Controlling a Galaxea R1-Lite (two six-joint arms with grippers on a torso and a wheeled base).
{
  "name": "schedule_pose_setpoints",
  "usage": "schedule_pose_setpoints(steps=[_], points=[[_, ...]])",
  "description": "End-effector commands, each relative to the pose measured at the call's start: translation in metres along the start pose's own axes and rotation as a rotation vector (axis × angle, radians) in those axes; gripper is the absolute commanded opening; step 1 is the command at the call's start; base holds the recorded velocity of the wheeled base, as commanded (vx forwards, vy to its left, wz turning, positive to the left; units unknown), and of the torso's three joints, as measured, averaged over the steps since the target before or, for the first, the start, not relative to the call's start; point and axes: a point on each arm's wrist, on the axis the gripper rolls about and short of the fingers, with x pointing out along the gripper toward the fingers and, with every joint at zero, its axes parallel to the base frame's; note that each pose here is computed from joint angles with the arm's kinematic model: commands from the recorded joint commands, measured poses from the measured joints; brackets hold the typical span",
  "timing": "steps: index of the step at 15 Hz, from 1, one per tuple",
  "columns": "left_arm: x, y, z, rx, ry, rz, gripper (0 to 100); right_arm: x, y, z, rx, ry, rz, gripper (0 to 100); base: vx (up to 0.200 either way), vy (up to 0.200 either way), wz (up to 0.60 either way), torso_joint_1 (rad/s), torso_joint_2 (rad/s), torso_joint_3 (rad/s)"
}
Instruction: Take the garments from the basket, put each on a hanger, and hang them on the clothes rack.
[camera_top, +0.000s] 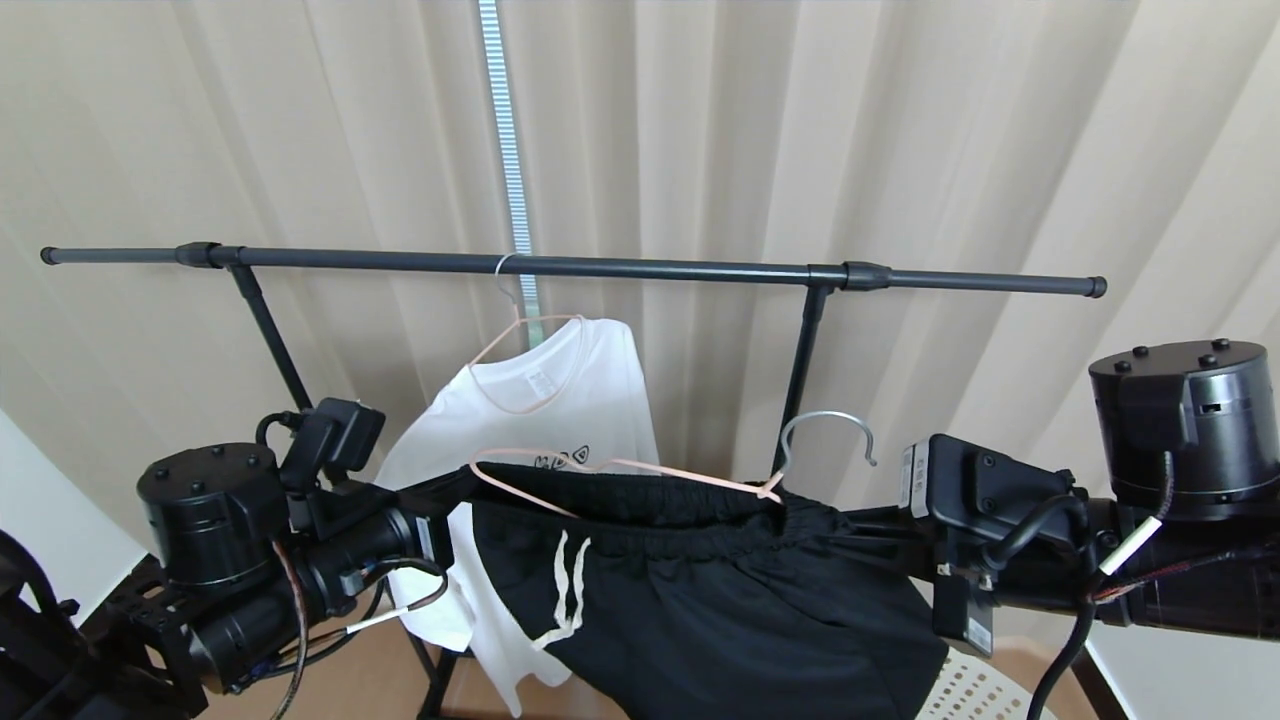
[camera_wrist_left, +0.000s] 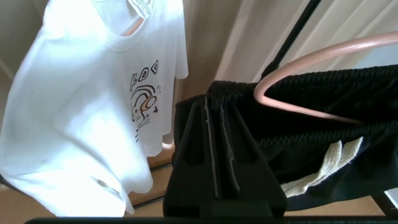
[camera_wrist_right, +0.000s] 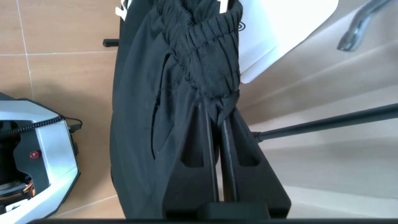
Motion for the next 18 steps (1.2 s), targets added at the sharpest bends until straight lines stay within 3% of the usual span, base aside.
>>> schedule_pose_setpoints(steps=[1,12,18], points=[[-0.001,0.0,0.007,0.006,-0.018,0.003,0,0.005,0.0,-0.002,0.002,0.012,0.01,0,0.0,0.0,0.0,0.0,0.0,0.0],[-0.003,-0.001,0.023,0.019,0.006,0.006,0,0.013,0.0,-0.007,-0.011,0.05,0.016,0,0.0,0.0,0.0,0.0,0.0,0.0],[-0.01,0.007,0.031,0.035,0.014,0.046,0,0.014,-0.003,-0.009,-0.002,0.059,0.006,0,0.0,0.0,0.0,0.0,0.0,0.0]])
